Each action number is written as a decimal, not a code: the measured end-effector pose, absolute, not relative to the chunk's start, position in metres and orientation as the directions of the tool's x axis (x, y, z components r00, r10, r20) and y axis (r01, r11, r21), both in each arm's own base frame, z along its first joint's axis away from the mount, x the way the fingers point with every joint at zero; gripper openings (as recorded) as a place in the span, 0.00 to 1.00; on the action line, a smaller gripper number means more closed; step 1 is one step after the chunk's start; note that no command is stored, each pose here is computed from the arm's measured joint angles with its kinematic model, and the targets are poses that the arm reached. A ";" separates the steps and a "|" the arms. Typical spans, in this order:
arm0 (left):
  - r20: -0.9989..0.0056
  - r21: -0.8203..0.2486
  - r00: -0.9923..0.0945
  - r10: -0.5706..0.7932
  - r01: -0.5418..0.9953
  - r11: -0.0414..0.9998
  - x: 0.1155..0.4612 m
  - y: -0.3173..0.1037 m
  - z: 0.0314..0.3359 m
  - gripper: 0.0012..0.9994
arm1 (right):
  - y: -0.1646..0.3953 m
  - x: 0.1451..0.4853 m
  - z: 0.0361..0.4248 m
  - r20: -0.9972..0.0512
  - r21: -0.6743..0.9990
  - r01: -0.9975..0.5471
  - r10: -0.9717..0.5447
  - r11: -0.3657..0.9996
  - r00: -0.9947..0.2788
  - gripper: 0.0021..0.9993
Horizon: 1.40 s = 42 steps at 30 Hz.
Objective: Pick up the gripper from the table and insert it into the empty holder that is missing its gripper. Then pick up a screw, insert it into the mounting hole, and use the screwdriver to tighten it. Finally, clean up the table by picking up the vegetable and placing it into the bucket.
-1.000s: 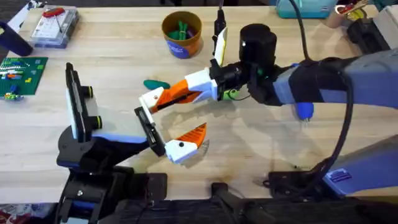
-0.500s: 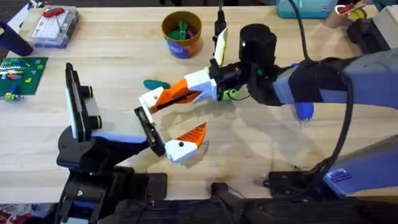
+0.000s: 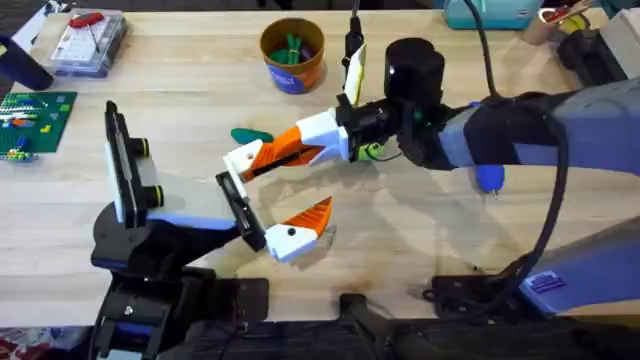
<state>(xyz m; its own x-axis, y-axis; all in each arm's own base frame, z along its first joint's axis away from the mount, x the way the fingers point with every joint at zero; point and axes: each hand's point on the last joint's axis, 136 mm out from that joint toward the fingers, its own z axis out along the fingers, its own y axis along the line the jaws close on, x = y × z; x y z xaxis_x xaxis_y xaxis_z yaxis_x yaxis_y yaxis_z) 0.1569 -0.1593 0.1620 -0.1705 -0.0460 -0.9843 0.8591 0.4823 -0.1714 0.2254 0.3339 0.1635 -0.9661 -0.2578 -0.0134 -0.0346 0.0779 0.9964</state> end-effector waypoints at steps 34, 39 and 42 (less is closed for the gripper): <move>-0.985 -0.165 -0.165 -0.043 0.862 0.479 0.156 -0.160 0.162 0.99 | 0.340 0.233 0.155 0.019 0.996 -0.005 -0.263 0.091 -0.965 0.56; -0.986 -0.163 -0.162 -0.042 0.864 0.477 0.156 -0.160 0.162 0.99 | 0.342 0.233 0.153 0.021 0.995 -0.004 -0.257 0.096 -0.966 0.99; -0.986 -0.163 -0.163 -0.042 0.864 0.477 0.156 -0.160 0.162 0.99 | 0.342 0.233 0.153 0.022 0.995 -0.003 -0.257 0.096 -0.966 0.99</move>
<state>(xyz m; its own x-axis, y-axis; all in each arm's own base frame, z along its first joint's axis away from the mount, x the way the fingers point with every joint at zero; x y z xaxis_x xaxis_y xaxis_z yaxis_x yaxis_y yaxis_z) 0.1559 -0.1600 0.1623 -0.1628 -0.0415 -0.9858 0.8637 0.4769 -0.1628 0.2333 0.3418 0.1532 -0.9663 -0.2566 0.0217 -0.0032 0.0964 0.9953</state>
